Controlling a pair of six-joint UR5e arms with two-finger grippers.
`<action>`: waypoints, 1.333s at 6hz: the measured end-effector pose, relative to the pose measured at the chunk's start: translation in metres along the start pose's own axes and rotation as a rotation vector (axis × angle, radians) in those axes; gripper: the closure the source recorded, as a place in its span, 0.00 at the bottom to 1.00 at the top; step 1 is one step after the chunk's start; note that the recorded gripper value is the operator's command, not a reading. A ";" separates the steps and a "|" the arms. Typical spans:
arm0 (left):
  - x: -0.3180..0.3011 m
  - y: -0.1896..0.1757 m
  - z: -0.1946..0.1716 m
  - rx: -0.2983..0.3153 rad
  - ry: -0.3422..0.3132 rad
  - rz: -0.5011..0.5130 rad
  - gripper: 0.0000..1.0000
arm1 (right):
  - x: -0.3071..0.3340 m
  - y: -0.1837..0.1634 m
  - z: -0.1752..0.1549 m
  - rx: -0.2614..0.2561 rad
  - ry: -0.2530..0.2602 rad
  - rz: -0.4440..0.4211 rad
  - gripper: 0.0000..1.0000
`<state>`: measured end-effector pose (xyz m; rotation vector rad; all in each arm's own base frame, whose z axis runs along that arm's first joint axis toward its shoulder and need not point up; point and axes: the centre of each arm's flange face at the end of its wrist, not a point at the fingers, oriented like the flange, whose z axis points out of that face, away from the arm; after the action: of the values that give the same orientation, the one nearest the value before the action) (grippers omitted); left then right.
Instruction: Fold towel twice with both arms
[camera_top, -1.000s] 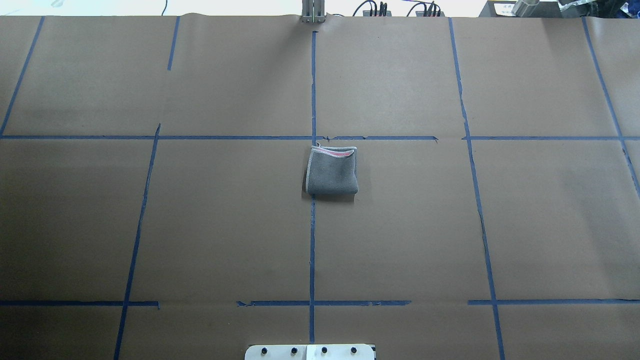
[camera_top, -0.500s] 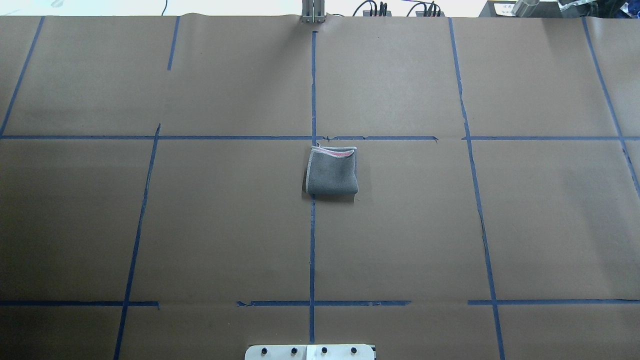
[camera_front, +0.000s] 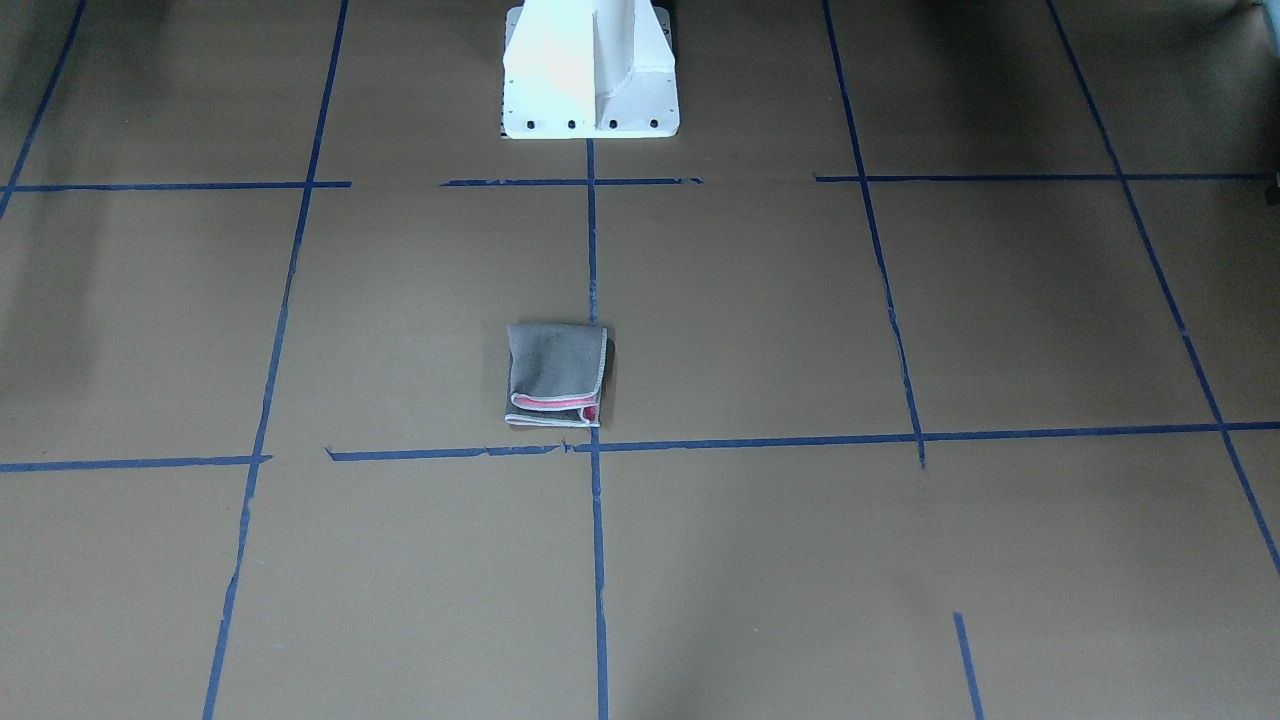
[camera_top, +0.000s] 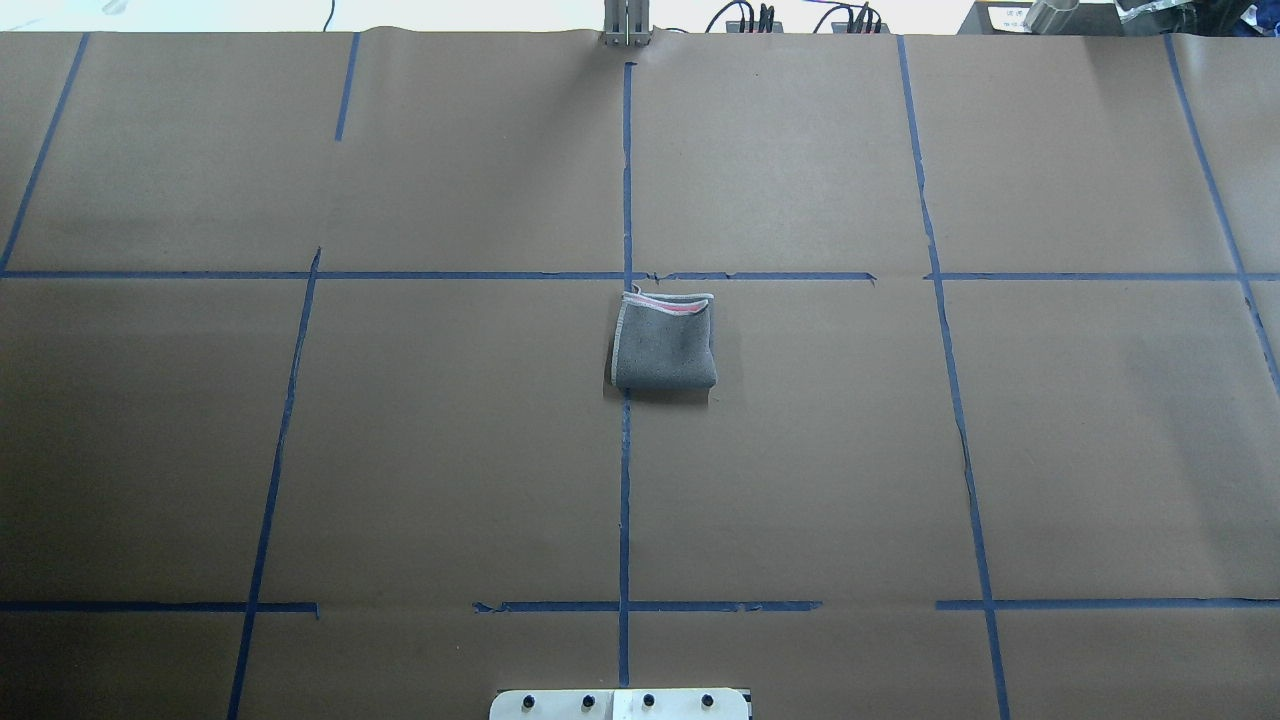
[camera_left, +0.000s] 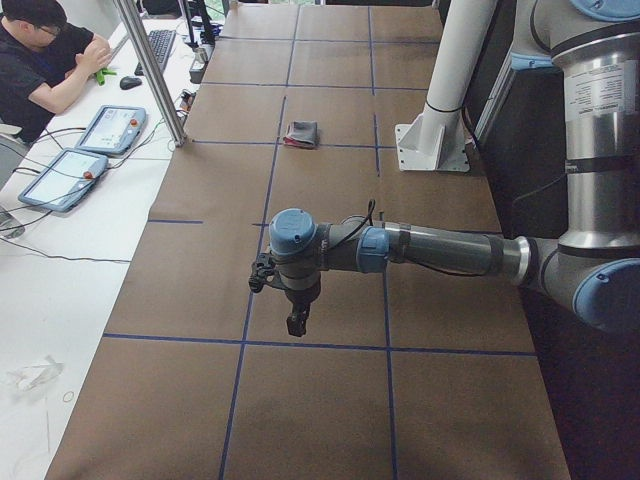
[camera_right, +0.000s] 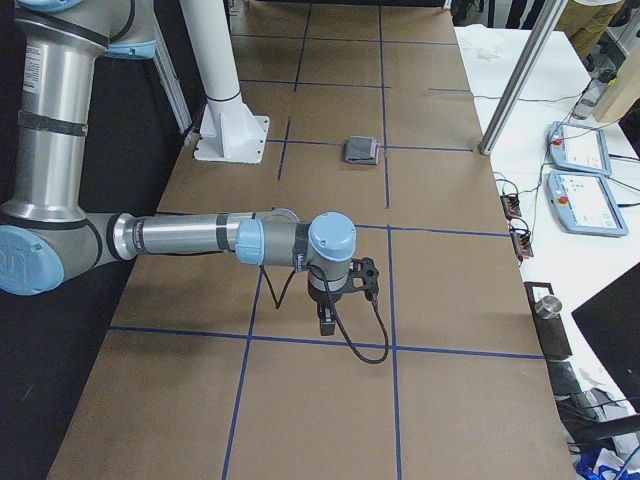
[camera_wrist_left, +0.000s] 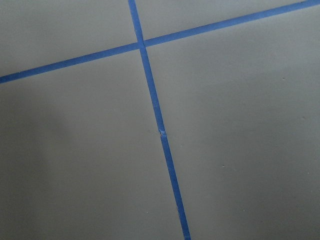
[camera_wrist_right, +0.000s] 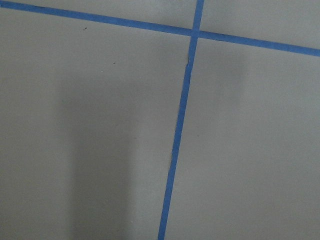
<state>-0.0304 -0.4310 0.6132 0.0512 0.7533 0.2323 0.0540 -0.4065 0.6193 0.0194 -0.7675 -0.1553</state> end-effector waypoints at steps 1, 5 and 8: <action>-0.001 0.000 0.001 -0.002 0.000 -0.002 0.00 | 0.000 0.000 0.000 0.000 -0.002 0.000 0.00; -0.001 0.001 0.002 -0.004 0.007 -0.002 0.00 | 0.000 0.000 0.001 -0.001 -0.004 0.000 0.00; 0.000 0.001 0.002 -0.007 0.008 -0.004 0.00 | 0.000 0.000 0.001 -0.001 -0.004 0.000 0.00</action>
<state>-0.0294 -0.4297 0.6144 0.0425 0.7604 0.2312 0.0538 -0.4061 0.6201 0.0181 -0.7710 -0.1557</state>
